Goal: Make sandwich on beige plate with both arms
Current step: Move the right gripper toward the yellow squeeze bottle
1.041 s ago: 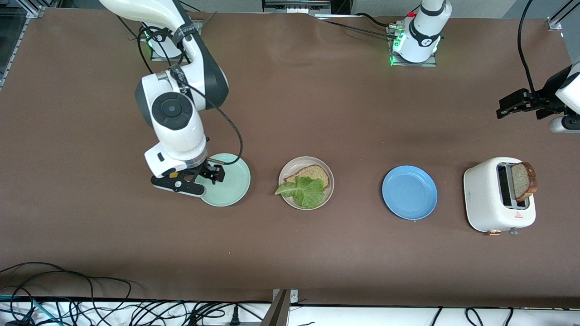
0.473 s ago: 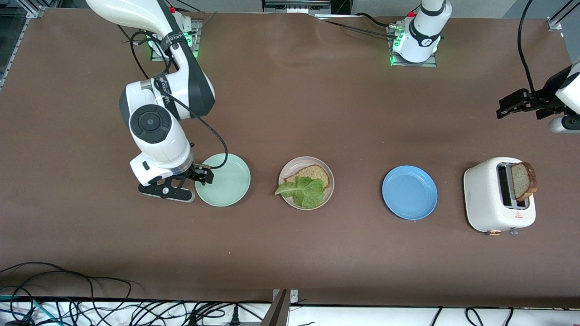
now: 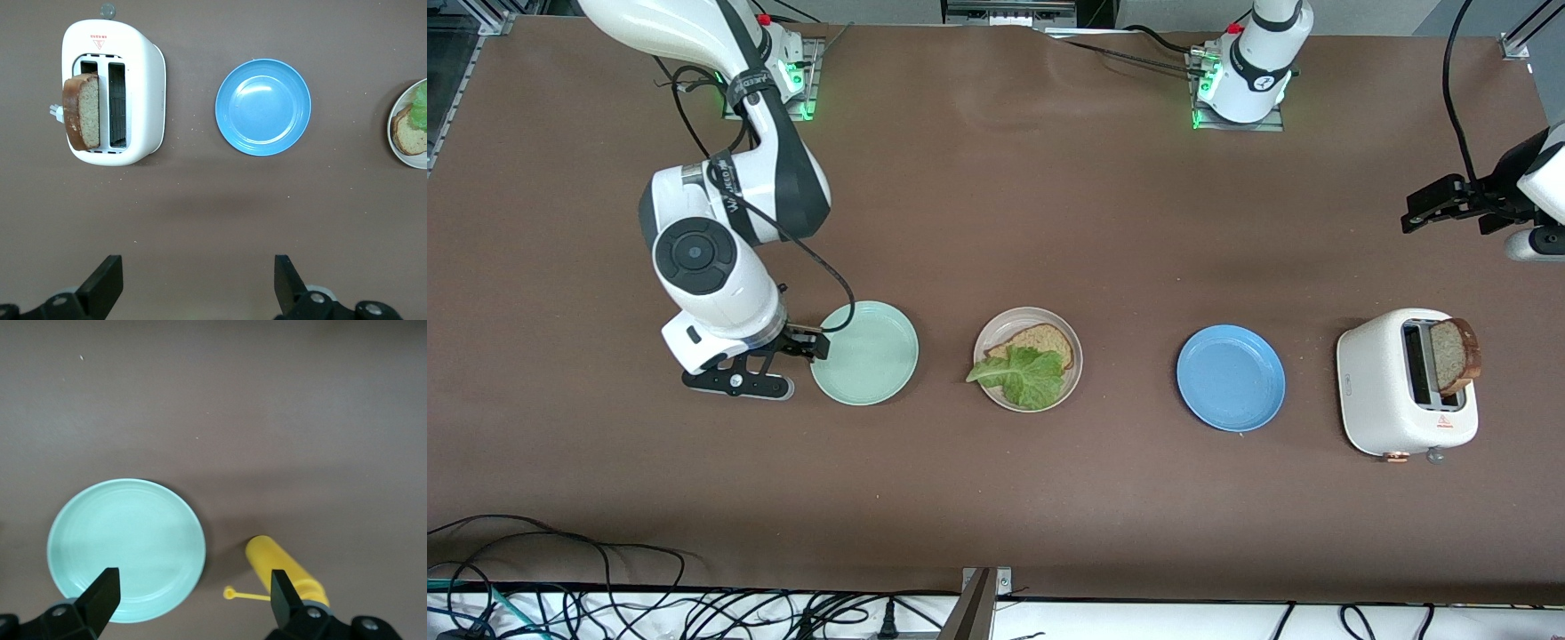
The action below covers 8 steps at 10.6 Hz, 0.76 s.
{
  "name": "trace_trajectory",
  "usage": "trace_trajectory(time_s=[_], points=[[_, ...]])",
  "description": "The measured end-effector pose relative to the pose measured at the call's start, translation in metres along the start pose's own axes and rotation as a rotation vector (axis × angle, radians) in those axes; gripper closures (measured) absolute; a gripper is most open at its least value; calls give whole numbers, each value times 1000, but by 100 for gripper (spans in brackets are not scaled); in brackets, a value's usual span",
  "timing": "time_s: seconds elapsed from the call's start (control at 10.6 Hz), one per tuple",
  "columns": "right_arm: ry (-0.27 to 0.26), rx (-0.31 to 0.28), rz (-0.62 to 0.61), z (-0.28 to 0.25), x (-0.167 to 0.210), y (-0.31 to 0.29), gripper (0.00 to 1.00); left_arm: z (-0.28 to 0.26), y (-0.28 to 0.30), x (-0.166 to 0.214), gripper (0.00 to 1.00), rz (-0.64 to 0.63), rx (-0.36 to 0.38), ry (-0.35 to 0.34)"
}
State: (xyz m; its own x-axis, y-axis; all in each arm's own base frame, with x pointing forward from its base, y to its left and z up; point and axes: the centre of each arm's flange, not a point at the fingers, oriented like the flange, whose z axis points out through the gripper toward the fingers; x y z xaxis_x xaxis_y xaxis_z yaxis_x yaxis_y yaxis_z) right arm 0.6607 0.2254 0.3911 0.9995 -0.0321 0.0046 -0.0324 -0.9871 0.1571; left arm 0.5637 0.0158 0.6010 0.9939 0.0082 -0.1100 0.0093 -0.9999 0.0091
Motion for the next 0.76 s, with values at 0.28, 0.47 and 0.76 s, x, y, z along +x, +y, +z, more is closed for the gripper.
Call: trace_trajectory(time_s=[0.28, 0.47, 0.76], points=[[-86, 20, -57, -4, 2, 45, 0, 0, 0, 0, 0, 0, 0, 0], [-153, 23, -132, -26, -10, 69, 0, 0, 0, 0, 0, 0, 0, 0], [-205, 45, -272, -42, -22, 113, 0, 0, 0, 0, 0, 0, 0, 0]])
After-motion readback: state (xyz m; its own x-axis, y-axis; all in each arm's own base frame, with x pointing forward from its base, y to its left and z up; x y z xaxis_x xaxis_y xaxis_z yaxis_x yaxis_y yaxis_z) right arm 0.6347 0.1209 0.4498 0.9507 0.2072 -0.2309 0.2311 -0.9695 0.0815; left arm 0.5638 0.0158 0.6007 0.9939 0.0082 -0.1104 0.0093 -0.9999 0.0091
